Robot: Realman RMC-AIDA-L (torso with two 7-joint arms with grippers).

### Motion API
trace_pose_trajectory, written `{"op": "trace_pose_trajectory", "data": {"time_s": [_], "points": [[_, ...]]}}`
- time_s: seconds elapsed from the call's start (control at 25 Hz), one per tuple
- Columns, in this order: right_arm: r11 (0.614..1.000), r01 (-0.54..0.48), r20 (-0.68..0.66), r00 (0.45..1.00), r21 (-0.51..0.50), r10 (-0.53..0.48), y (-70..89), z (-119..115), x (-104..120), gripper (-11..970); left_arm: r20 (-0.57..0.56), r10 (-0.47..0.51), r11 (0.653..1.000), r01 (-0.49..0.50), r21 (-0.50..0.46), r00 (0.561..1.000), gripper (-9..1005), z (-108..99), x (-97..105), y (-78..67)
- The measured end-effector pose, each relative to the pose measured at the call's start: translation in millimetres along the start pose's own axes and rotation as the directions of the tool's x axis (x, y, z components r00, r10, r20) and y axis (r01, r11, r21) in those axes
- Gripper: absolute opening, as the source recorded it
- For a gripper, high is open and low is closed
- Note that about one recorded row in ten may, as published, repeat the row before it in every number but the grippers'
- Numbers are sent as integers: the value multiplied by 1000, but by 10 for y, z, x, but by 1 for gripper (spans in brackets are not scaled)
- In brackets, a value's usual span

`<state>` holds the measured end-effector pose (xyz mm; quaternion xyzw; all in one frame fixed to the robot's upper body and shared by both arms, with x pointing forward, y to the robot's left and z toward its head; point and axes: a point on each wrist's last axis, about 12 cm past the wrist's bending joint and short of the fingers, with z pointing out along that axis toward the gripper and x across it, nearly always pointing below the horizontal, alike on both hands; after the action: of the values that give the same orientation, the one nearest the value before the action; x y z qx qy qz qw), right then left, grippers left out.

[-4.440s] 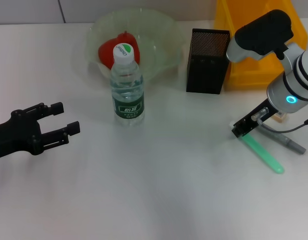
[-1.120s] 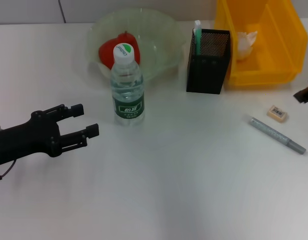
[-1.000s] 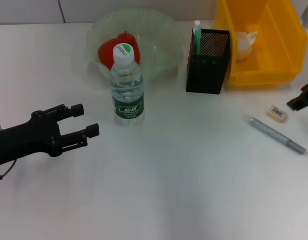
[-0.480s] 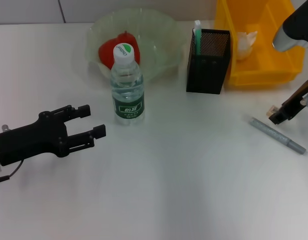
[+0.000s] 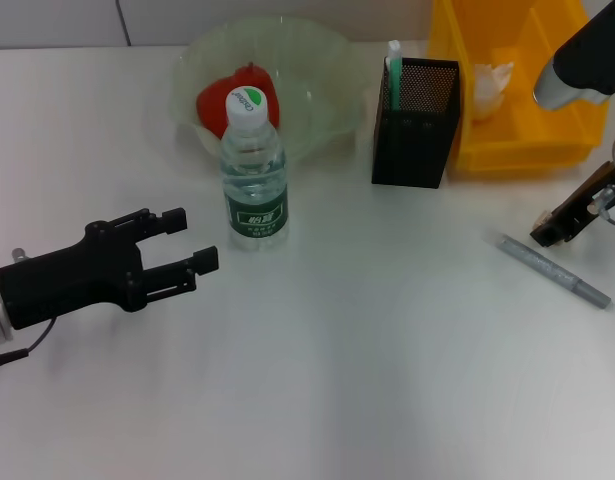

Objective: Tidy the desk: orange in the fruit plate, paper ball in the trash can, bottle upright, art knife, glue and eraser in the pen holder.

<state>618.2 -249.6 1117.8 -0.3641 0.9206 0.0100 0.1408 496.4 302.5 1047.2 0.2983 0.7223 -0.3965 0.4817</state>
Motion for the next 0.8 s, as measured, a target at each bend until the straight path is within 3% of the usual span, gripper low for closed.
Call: {"op": "trace_pose_trajectory", "data": {"time_s": [0.28, 0.48, 0.64, 0.8], "points": [[1000, -8, -1, 1000, -9, 8, -2, -21, 24, 322, 2, 2, 1000, -2, 2, 1000, 772, 34, -18, 5], [999, -14, 49, 999, -53, 17, 9, -206, 40, 258, 5, 5, 1000, -5, 5, 1000, 772, 31, -46, 17], [993, -29, 206, 977, -117, 52, 3, -539, 35, 261, 4, 7, 1000, -7, 16, 1000, 772, 43, -45, 2], [980, -45, 377, 919, -193, 117, -23, -815, -65, 264, 5, -1, 1000, 1, 30, 1000, 772, 41, -48, -13]]}}
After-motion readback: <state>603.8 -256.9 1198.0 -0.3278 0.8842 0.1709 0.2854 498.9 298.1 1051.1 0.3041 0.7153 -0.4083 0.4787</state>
